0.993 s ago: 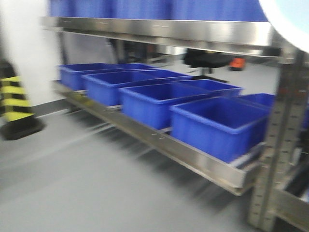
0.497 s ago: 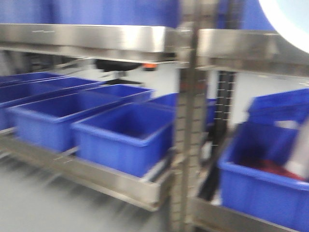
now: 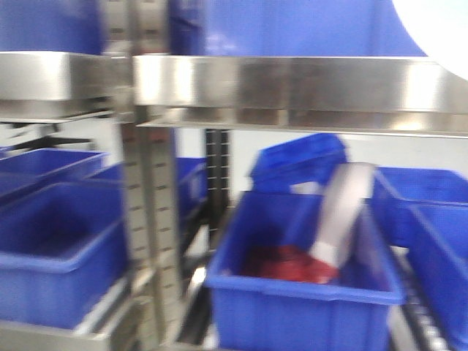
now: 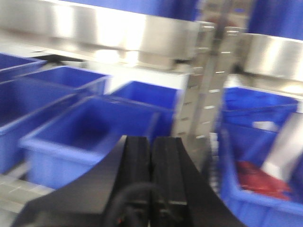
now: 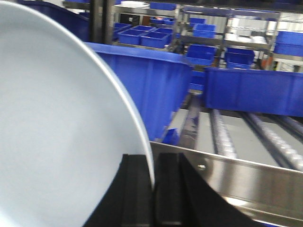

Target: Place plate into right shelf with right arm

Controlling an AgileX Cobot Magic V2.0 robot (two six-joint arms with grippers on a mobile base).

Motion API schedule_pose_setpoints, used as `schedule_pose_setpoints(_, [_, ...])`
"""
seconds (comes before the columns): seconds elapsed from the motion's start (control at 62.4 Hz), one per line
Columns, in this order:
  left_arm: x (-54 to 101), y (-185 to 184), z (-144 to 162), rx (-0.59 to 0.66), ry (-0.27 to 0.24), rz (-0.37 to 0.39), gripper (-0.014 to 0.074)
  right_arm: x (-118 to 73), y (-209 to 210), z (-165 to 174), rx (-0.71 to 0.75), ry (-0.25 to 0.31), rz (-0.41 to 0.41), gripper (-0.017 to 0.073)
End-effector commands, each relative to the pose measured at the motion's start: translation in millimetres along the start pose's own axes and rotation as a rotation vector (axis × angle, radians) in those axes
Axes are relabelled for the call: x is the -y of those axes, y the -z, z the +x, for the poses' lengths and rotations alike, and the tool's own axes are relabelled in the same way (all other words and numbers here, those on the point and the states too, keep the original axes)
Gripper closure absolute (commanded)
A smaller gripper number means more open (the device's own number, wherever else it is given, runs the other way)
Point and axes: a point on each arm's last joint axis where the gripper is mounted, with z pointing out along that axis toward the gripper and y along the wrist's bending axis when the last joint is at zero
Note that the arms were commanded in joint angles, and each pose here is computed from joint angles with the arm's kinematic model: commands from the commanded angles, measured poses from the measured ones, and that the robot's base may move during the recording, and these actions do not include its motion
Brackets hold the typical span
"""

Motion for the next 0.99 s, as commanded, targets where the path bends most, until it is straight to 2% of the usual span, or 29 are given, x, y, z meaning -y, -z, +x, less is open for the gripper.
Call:
schedule_pose_setpoints(0.0, [-1.1, 0.8, -5.2, 0.089, 0.015, -0.012, 0.0722, 1.5, 0.6, -18.4, 0.117, 0.010, 0.015, 0.0505])
schedule_pose_setpoints(0.977, [-1.1, 0.8, -5.2, 0.089, 0.015, -0.012, 0.0722, 1.5, 0.6, -18.4, 0.117, 0.010, 0.015, 0.0505])
